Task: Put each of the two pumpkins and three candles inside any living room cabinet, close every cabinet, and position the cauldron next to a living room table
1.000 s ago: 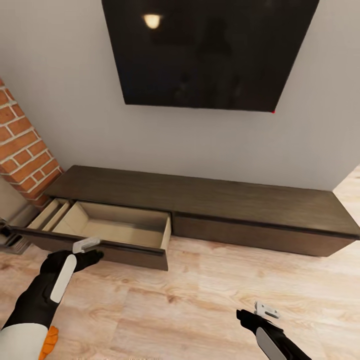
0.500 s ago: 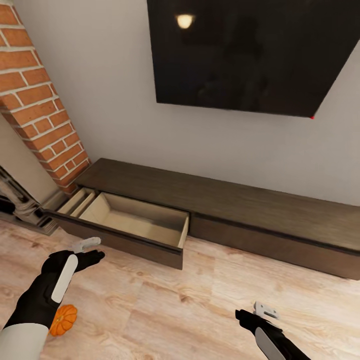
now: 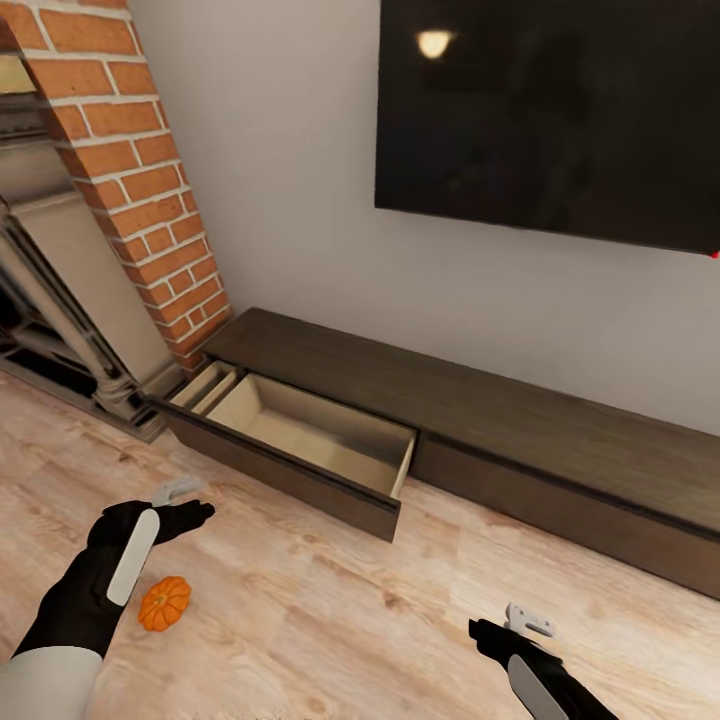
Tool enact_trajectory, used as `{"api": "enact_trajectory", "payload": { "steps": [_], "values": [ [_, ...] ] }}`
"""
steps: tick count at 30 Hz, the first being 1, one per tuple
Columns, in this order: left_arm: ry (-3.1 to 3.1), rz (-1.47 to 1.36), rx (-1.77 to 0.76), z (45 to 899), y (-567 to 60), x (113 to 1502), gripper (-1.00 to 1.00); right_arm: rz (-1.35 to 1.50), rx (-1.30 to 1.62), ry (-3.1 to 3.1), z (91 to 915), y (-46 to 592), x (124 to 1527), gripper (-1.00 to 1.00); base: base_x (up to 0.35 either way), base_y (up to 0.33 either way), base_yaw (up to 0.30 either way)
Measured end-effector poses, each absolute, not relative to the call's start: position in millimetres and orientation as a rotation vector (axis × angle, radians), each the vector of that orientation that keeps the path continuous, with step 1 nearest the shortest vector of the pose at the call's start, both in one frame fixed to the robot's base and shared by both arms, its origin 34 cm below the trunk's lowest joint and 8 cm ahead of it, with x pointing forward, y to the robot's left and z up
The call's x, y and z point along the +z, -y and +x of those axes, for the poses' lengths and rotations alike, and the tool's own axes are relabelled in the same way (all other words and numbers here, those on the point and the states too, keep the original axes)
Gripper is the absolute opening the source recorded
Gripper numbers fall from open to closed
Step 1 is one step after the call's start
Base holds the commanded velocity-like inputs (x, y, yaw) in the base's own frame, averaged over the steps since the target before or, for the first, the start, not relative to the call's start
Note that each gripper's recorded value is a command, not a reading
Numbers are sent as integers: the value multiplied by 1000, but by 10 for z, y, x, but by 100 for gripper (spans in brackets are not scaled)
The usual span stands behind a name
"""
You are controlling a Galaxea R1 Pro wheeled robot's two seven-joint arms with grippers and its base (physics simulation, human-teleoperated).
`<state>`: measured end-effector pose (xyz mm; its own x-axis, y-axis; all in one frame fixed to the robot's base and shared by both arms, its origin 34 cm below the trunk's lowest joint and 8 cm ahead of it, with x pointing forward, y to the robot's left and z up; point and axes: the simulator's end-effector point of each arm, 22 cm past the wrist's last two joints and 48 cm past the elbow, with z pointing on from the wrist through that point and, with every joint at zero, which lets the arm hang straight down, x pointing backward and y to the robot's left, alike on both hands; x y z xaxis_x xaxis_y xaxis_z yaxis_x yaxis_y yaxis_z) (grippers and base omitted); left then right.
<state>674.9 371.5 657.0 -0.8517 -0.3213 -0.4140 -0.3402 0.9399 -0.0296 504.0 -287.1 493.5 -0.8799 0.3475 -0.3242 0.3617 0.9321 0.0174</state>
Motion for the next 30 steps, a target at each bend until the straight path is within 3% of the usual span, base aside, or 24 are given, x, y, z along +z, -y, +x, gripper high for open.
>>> {"api": "enact_trajectory", "payload": {
  "steps": [12,19,30],
  "values": [
    [-2689,-474,63,6711,-3687,6708,100,521,-62,-2766,5034,2869,5120,100,0,0,272],
    [-2806,-422,43,6432,-3325,6425,100,519,-60,-2764,5039,2862,5229,100,0,0,35],
    [-2858,-456,111,6168,-3356,6295,100,519,-62,-2765,5021,2868,5381,100,0,0,1]
  ]
}}
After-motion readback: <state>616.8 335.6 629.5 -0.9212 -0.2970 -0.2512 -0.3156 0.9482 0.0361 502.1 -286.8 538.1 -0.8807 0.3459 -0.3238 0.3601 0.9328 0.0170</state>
